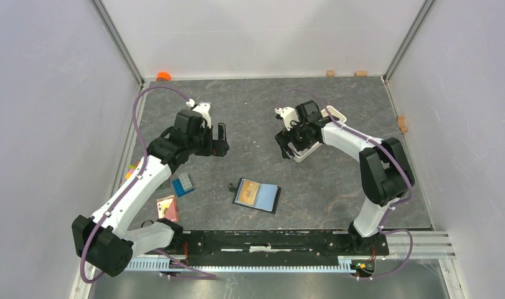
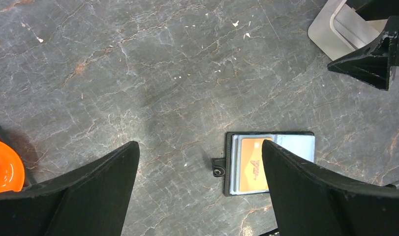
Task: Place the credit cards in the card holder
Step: Pick up the credit card from the storage box.
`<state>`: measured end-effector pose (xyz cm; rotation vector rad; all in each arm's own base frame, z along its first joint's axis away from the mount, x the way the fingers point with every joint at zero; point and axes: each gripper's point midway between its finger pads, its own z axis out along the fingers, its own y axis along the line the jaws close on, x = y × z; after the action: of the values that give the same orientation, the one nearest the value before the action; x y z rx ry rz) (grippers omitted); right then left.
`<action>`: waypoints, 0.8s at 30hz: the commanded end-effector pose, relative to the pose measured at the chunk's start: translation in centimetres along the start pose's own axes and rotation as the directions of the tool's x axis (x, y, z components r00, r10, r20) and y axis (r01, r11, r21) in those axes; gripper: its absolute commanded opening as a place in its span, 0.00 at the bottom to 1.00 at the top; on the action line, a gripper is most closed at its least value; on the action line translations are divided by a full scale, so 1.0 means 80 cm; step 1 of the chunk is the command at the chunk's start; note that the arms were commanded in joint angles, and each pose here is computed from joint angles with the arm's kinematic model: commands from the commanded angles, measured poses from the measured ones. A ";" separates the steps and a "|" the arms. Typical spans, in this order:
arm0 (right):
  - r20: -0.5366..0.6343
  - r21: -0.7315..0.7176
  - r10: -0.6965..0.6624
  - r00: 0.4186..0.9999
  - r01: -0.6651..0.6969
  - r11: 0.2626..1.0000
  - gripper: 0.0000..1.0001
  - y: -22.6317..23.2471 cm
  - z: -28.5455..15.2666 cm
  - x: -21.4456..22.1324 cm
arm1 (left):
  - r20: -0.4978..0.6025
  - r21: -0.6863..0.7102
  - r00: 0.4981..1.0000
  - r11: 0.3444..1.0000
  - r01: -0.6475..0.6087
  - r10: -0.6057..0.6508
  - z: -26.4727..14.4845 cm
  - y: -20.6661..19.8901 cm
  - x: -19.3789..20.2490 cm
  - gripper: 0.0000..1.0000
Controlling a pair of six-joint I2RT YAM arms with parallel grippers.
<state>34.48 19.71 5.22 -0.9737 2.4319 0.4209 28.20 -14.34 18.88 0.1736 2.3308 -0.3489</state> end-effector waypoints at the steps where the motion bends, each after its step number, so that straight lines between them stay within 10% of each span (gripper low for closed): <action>1: -0.030 -0.014 -0.039 0.999 0.039 0.999 0.97 0.016 0.003 -0.003 | 0.022 0.007 0.999 0.999 -0.039 0.039 -0.001 0.002 -0.006 1.00; 24: 0.004 0.006 -0.050 0.999 0.050 0.999 0.75 0.022 -0.031 -0.025 | 0.018 -0.007 0.999 1.000 -0.028 0.028 0.001 0.008 -0.004 1.00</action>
<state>33.48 20.15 5.70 -1.0320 2.4541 0.3638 28.26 -13.97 18.60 0.1615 2.3375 -0.3404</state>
